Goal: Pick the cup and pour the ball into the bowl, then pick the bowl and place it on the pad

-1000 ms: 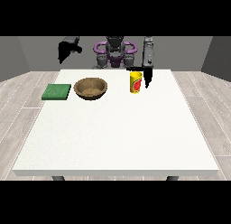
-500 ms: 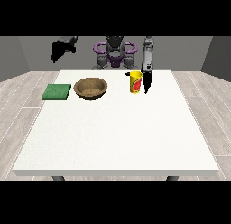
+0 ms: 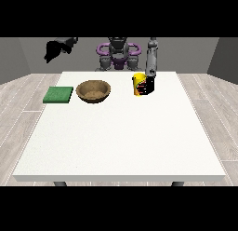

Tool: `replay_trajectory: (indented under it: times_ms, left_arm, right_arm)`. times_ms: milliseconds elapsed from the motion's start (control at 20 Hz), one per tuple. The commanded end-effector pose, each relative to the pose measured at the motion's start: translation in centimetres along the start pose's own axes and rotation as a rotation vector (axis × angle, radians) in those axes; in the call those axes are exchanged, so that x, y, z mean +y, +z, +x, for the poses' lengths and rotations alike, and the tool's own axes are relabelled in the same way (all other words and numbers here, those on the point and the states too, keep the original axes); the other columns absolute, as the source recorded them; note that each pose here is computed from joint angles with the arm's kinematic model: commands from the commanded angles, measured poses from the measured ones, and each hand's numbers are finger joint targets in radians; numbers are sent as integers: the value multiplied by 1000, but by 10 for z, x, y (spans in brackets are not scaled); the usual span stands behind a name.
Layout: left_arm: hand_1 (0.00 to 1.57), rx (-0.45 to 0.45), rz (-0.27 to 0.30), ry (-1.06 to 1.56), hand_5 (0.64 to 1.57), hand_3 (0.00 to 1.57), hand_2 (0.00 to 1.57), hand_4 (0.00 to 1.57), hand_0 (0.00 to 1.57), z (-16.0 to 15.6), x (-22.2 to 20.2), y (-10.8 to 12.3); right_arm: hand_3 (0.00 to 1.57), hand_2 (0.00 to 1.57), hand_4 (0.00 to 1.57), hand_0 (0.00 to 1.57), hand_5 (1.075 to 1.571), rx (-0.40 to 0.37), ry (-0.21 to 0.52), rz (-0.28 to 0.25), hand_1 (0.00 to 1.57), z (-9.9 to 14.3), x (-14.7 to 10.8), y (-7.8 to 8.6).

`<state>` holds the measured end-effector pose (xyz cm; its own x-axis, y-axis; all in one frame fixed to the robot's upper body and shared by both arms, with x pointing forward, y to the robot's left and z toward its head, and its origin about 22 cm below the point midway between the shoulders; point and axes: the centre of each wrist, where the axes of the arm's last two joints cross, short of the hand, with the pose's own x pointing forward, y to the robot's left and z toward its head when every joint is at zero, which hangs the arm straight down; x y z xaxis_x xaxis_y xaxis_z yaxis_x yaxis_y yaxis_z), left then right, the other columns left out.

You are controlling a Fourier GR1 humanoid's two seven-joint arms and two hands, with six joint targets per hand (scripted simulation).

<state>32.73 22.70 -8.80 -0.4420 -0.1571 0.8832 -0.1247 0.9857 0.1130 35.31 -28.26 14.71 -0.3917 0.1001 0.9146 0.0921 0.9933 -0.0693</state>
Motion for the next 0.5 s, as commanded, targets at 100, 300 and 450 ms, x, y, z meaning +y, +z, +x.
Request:
replay_trajectory:
  times_ms: [100,300,450]
  left_arm:
    - [1335,17,-19,-18,1198,1571,1571,1287,1335,-6,-4,6]
    - [1347,42,-83,-64,1169,1571,1571,1324,1347,12,-29,-21]
    - [1344,90,-90,-75,1157,1571,1571,1323,1344,21,-53,-25]
  right_arm:
    - [646,403,579,0,1570,37,-1,-26,0,-13,-26,11]
    - [677,401,587,0,1569,110,29,-61,0,-35,-51,15]
    - [700,395,568,0,1570,179,32,-50,0,-53,-48,27]
